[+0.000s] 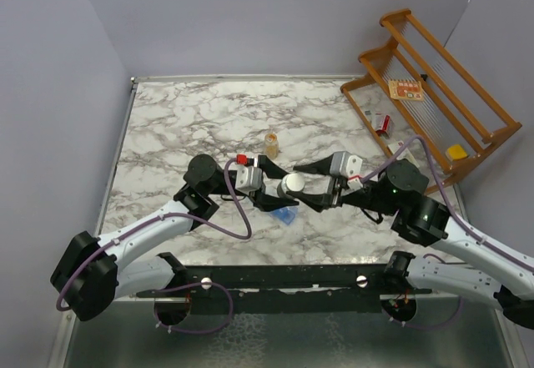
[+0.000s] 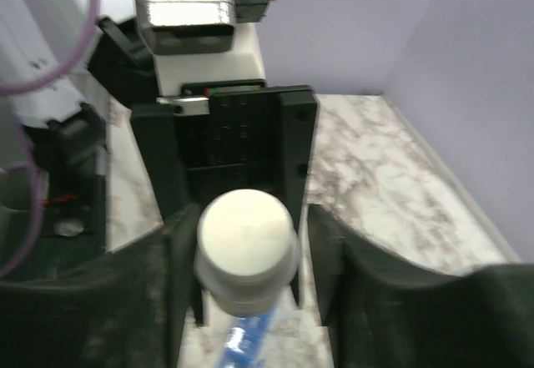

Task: Sort the pills into containers
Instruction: Unscrew the lid of the pill bottle.

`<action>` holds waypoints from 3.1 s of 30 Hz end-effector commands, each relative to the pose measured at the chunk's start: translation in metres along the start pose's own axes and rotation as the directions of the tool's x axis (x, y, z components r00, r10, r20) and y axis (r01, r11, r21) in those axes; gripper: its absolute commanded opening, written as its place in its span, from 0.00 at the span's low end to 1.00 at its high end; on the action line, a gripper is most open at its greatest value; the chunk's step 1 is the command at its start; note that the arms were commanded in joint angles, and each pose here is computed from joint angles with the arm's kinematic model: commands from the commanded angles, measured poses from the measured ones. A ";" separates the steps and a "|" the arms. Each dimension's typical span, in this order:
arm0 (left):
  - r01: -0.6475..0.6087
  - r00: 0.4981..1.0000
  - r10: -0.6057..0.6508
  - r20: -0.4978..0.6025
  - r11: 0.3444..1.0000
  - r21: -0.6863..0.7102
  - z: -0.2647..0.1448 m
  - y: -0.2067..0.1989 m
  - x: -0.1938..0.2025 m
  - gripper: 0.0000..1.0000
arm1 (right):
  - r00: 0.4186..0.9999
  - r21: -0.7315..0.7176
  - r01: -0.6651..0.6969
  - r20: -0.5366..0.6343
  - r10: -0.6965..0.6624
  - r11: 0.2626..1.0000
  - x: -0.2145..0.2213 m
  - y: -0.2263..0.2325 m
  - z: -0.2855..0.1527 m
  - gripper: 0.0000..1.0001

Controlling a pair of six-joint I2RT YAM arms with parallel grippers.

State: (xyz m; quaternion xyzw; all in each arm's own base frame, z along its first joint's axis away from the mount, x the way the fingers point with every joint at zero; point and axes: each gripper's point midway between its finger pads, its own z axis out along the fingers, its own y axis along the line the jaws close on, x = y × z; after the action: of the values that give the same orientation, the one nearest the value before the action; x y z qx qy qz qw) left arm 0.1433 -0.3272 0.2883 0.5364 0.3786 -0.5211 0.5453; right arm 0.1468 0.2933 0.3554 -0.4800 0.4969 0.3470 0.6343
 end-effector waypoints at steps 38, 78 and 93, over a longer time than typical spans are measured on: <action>-0.070 0.997 0.038 -0.064 0.790 -0.609 -0.032 0.113 0.023 0.00 | 0.953 0.606 -0.303 0.183 0.241 0.736 0.030 -0.109 0.015 0.73; -0.055 0.998 0.053 -0.022 0.782 -0.621 -0.033 0.111 0.018 0.00 | 0.925 0.495 -0.380 0.222 0.309 0.781 0.030 -0.094 0.046 0.46; -0.053 0.999 0.049 -0.023 0.784 -0.618 -0.032 0.111 0.020 0.00 | 0.923 0.468 -0.380 0.242 0.298 0.798 0.020 -0.092 0.046 0.50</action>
State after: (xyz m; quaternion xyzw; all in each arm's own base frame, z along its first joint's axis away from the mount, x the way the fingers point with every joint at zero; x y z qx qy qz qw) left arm 0.2629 -0.3121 0.2706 0.3472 0.5364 -0.3466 0.6867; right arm 0.2543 0.3080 0.3344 -0.1750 0.6252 0.3266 0.6869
